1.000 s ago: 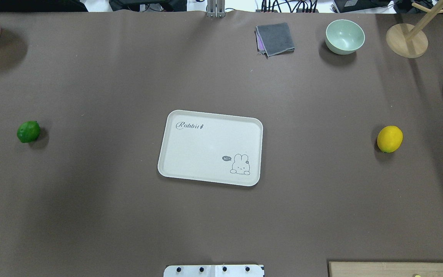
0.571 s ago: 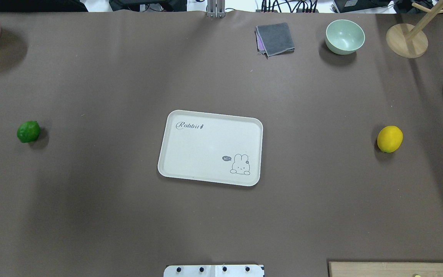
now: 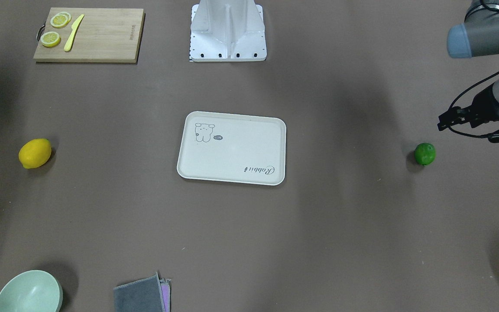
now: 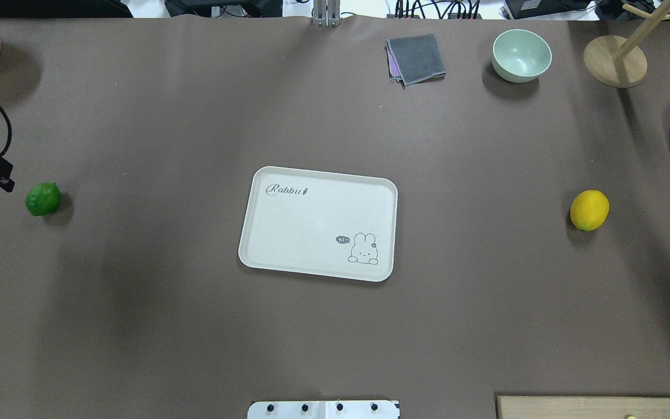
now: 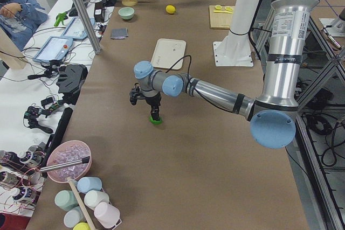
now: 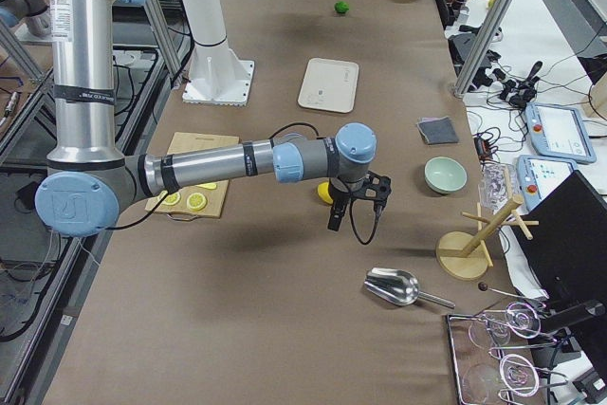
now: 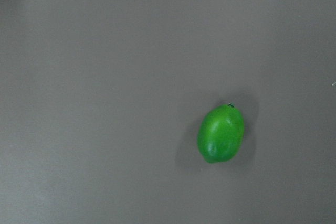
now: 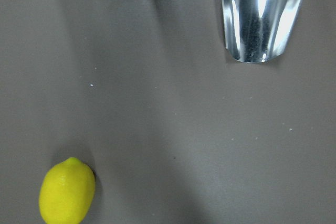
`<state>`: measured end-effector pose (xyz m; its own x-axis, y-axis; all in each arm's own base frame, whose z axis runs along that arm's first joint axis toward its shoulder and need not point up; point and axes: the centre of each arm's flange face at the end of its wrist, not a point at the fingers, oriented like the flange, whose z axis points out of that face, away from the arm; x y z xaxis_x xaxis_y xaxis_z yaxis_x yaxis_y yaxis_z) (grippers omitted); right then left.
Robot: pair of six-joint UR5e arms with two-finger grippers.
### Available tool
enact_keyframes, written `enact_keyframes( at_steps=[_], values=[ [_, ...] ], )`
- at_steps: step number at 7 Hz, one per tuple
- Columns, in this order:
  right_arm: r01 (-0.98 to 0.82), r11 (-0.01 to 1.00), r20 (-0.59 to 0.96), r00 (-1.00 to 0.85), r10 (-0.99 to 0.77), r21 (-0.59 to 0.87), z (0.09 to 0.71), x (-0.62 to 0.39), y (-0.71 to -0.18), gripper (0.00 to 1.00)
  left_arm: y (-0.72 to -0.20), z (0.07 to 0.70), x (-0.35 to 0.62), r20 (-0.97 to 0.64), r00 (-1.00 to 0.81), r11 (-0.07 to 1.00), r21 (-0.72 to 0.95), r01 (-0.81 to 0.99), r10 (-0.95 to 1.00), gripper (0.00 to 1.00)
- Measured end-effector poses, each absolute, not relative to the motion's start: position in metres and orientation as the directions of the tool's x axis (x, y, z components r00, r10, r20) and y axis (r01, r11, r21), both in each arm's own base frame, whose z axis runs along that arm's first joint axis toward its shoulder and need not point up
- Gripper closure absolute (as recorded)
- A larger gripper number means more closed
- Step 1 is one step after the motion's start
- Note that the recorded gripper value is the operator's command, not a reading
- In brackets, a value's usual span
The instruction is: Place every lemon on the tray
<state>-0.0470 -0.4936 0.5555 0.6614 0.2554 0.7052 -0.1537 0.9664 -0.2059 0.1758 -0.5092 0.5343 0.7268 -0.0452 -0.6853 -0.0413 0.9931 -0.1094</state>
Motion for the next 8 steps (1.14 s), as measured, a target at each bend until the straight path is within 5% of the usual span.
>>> enact_keyframes(
  at_steps=[7,8],
  values=[
    [-0.109,0.965,0.683,0.688,0.246,-0.239,0.531,-0.207,-0.51,0.0,-0.527,0.575,0.231,-0.69,0.721,0.991,-0.132,-0.03,-0.07,0.15],
    [-0.096,0.966,0.679,0.696,0.236,-0.238,0.534,-0.218,-0.507,0.0,-0.526,0.58,0.236,-0.695,0.714,0.991,-0.131,-0.02,-0.078,0.28]
  ],
)
